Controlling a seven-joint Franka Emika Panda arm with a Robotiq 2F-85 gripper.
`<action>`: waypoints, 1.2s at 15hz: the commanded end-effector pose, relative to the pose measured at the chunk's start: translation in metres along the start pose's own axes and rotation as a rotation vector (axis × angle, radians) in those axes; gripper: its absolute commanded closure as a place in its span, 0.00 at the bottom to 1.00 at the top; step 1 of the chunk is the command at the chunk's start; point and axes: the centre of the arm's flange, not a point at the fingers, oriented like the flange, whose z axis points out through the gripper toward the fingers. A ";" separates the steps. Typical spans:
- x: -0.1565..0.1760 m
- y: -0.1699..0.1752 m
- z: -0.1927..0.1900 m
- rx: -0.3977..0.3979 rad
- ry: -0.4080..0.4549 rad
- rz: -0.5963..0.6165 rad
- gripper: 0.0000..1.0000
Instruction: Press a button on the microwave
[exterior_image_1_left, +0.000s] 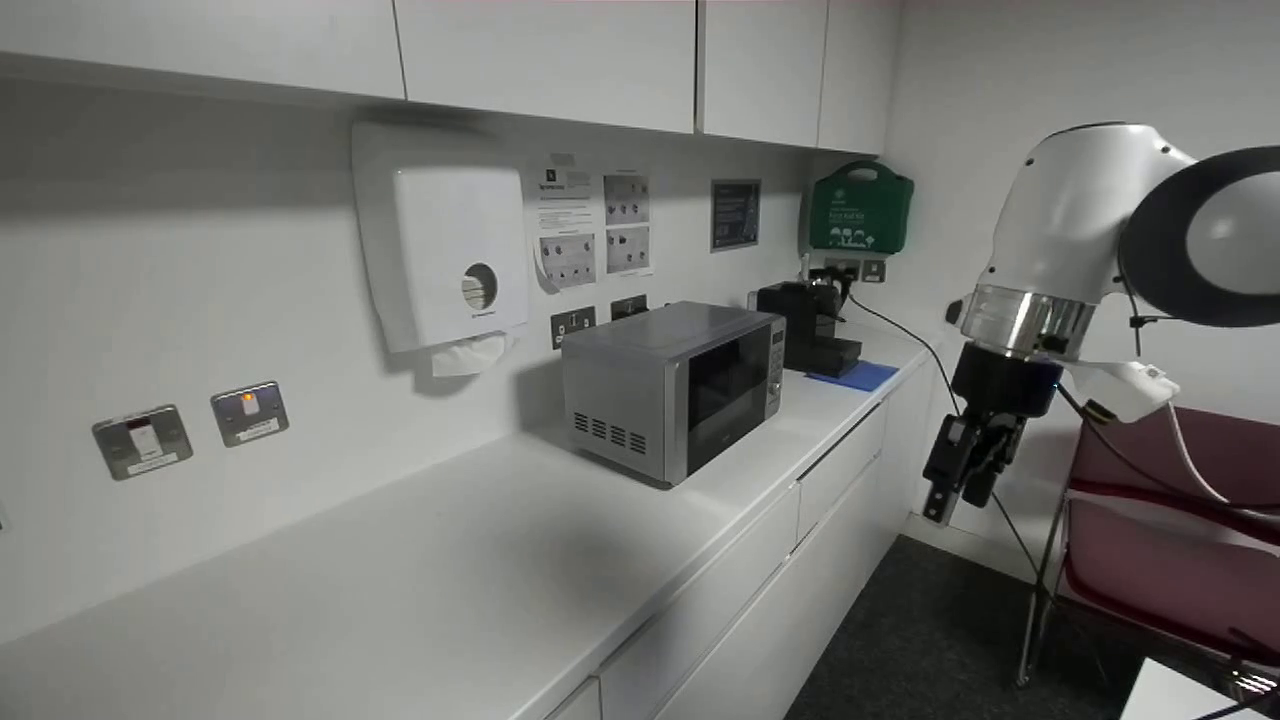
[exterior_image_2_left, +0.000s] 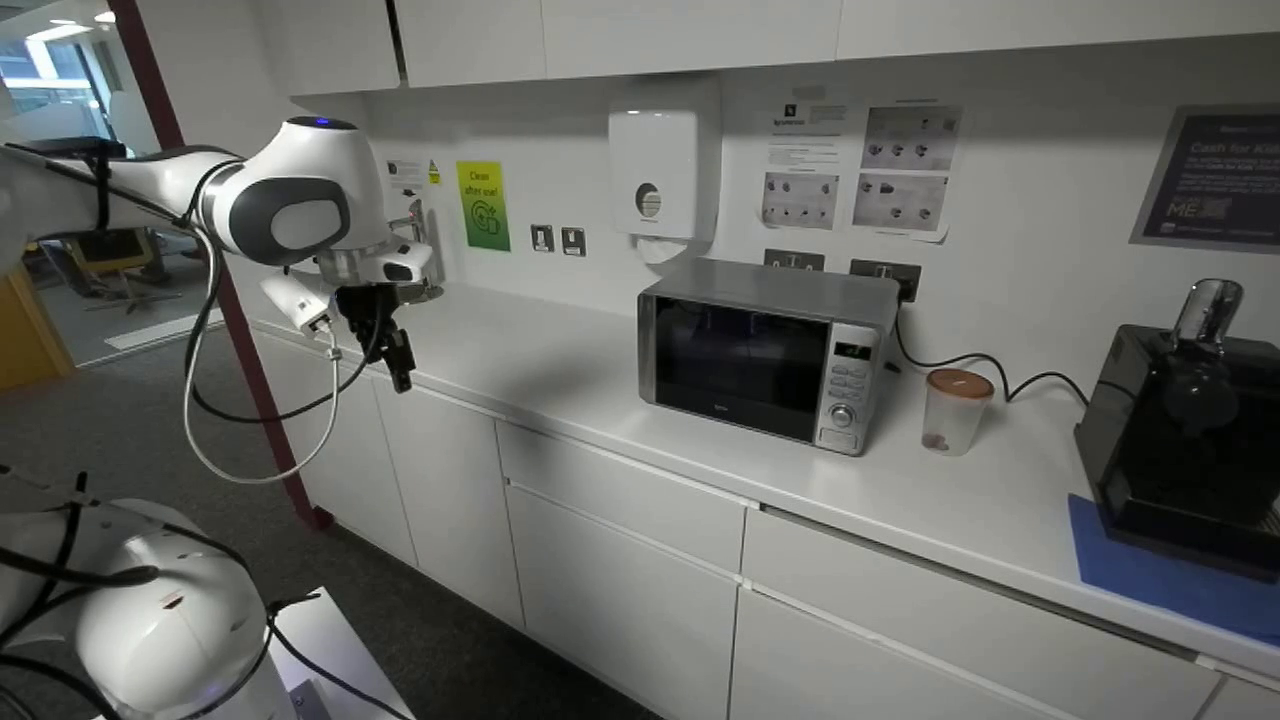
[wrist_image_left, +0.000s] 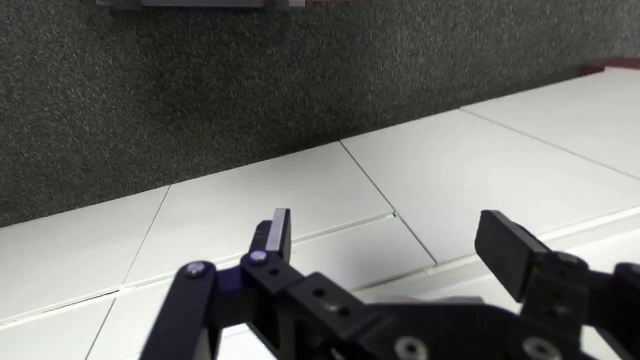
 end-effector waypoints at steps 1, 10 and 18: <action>0.023 0.028 0.004 0.035 0.106 0.163 0.00; 0.093 0.118 -0.046 0.123 0.371 0.559 0.00; 0.110 0.151 -0.092 0.172 0.560 0.774 0.00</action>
